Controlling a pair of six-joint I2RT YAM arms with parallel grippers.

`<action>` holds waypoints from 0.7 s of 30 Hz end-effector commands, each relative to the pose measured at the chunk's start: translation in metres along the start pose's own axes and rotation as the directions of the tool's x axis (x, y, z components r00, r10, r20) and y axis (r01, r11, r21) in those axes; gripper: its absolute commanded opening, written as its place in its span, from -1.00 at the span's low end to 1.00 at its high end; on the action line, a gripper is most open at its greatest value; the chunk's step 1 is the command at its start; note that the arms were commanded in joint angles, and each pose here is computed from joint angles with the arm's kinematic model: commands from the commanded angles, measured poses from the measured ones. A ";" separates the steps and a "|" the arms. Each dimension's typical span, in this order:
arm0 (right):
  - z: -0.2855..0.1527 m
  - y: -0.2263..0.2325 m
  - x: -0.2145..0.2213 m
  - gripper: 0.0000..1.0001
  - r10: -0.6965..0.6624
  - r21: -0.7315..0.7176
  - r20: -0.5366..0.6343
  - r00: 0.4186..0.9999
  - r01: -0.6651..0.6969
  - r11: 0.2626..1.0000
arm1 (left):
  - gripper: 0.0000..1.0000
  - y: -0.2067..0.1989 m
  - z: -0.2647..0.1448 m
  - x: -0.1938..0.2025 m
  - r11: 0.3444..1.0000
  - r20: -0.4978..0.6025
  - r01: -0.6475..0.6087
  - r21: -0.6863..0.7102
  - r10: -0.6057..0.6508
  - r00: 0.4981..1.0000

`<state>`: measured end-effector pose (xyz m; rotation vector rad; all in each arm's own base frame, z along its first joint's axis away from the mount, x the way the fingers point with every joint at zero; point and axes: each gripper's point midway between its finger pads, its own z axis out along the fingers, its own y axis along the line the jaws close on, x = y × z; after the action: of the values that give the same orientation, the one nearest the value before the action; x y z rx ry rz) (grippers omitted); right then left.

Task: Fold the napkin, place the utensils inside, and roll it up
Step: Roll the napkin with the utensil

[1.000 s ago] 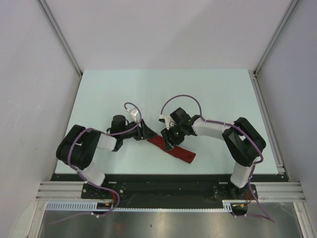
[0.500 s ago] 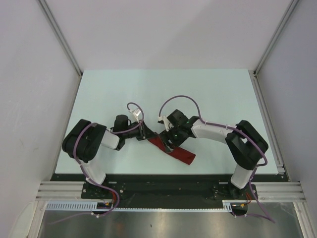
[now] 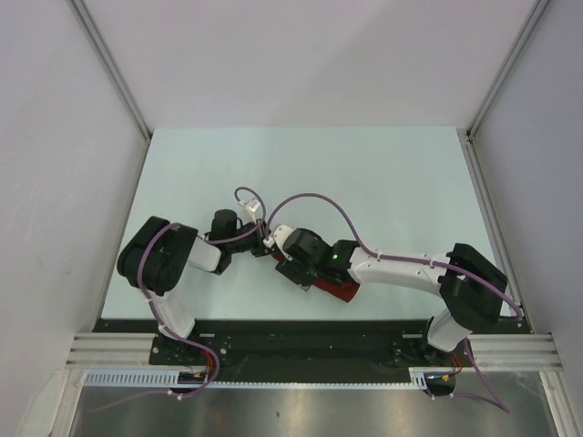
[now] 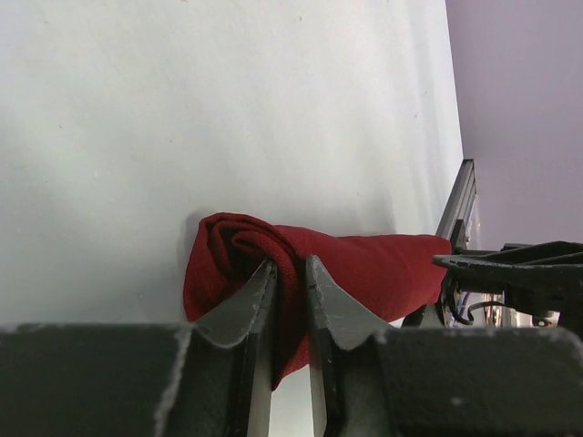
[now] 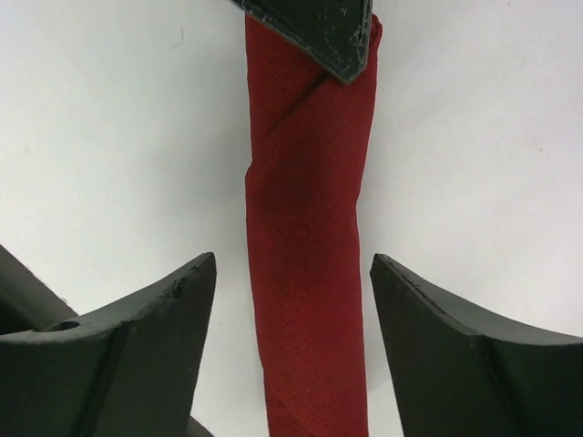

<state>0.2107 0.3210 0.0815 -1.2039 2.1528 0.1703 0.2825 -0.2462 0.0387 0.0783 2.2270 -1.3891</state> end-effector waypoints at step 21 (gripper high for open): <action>0.044 -0.004 0.031 0.22 -0.047 -0.050 -0.115 0.992 0.041 0.998 | -0.53 -0.009 0.005 -0.015 0.998 0.029 -0.046 0.031 0.045 0.999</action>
<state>0.2154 0.3186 0.0396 -1.3133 2.2081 0.1597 0.2840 -0.2464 0.0386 0.0761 2.2262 -1.3863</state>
